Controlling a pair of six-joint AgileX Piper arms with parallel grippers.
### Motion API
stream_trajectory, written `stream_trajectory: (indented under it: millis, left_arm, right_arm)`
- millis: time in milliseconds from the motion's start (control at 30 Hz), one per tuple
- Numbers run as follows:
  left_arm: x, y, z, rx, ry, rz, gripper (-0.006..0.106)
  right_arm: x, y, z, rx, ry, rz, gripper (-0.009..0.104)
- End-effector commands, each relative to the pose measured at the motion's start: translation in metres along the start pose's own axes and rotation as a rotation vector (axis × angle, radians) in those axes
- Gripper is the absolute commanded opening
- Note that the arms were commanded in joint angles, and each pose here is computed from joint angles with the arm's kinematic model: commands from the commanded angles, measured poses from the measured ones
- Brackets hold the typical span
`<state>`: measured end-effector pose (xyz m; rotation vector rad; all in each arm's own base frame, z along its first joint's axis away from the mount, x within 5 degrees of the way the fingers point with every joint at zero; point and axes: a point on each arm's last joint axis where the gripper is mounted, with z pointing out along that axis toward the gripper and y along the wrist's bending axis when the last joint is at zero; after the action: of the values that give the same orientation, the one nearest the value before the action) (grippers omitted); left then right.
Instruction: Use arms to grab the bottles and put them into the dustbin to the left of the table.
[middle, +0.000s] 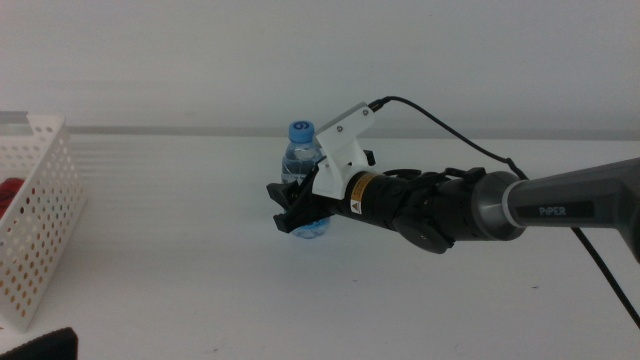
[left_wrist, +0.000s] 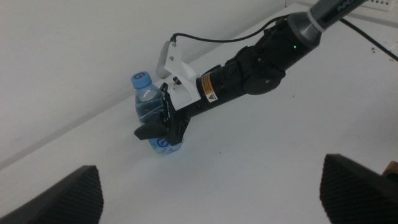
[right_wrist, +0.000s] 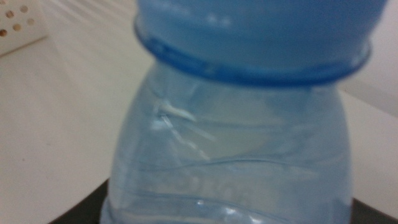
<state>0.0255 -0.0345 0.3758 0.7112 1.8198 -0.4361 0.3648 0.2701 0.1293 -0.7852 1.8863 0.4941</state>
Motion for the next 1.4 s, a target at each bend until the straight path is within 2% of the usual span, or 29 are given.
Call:
stream_trajectory:
  millis: [0,133,267,733,767,800,867,933,967,1133,1367]
  left_arm:
    - [0.0,-0.001,0.0,0.015,-0.012,-0.011,0.094]
    - [0.0,-0.001,0.0,0.015,-0.012,-0.011,0.094]
    - [0.0,-0.001,0.0,0.015,-0.012,-0.011,0.094]
    - [0.0,-0.001,0.0,0.015,-0.012,-0.011,0.094]
    - [0.0,-0.001,0.0,0.015,-0.012,-0.011,0.094]
    - [0.0,-0.001,0.0,0.015,-0.012,-0.011,0.094]
    - [0.0,-0.001,0.0,0.015,-0.012,-0.011,0.094]
    - [0.0,-0.001,0.0,0.015,-0.012,-0.011,0.094]
    - [0.0,-0.001,0.0,0.015,-0.012,-0.011,0.094]
    - [0.0,-0.001,0.0,0.015,-0.012,-0.011,0.094]
    - [0.0,-0.001,0.0,0.013,-0.011,-0.01,0.094]
  right_arm:
    - [-0.013,0.001,0.0,-0.006,-0.064,0.009,0.001]
    - [-0.009,0.001,0.001,-0.013,-0.052,-0.005,0.008]
    - [-0.007,0.003,0.002,-0.033,-0.044,-0.048,0.008]
    - [0.008,0.002,0.006,-0.018,0.033,-0.044,0.008]
    - [0.01,0.003,0.006,-0.019,0.041,-0.042,0.02]
    - [0.008,0.002,0.005,-0.015,0.045,-0.007,0.038]
    - [0.003,0.002,0.002,-0.008,0.042,0.039,0.064]
    - [-0.003,0.001,-0.003,0.003,0.048,0.095,0.087]
    - [-0.007,0.0,-0.006,0.017,0.064,0.114,0.093]
    - [-0.03,-0.003,-0.028,0.081,0.112,0.131,0.092]
    - [-0.031,0.012,-0.082,0.087,0.125,0.176,0.092]
